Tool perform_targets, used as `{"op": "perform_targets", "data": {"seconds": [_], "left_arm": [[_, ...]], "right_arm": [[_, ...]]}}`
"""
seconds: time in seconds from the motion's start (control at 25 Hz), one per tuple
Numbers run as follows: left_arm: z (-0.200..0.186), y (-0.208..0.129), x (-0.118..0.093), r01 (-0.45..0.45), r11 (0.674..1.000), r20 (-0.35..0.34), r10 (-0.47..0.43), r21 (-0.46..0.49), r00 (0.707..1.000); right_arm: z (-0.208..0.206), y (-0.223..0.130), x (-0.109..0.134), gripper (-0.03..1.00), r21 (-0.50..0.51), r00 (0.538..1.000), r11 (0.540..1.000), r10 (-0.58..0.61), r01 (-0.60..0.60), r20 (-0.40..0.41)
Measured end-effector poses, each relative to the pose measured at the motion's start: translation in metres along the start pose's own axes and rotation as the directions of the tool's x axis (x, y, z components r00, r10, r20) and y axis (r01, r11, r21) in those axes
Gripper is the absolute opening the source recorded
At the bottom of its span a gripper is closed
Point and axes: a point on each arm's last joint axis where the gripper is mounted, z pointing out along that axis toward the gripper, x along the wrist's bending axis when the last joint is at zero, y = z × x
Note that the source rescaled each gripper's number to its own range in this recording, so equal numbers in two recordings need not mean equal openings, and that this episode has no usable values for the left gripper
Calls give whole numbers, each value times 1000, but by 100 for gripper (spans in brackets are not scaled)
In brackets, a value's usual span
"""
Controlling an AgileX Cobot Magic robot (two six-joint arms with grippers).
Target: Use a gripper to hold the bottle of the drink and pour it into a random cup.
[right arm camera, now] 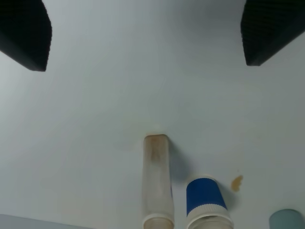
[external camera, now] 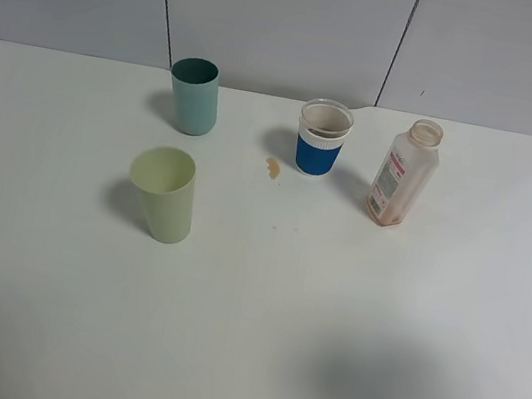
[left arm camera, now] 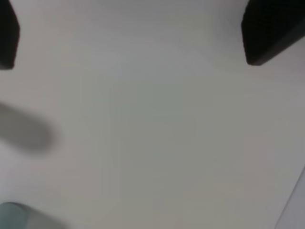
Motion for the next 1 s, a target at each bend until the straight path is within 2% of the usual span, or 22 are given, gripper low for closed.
{"op": "perform_targets", "data": {"seconds": [0.72, 0.84, 1.0], "left_arm": [[0, 0, 0, 0, 1000, 0, 0, -1, 1000], [0, 0, 0, 0, 1000, 0, 0, -1, 1000], [0, 0, 0, 0, 1000, 0, 0, -1, 1000]], "right_arm": [[0, 0, 0, 77, 1, 1000, 1000, 4, -4, 13], [0, 0, 0, 77, 2, 998, 1000, 29, -29, 63], [0, 0, 1, 77, 1, 979, 996, 90, -91, 186]]}}
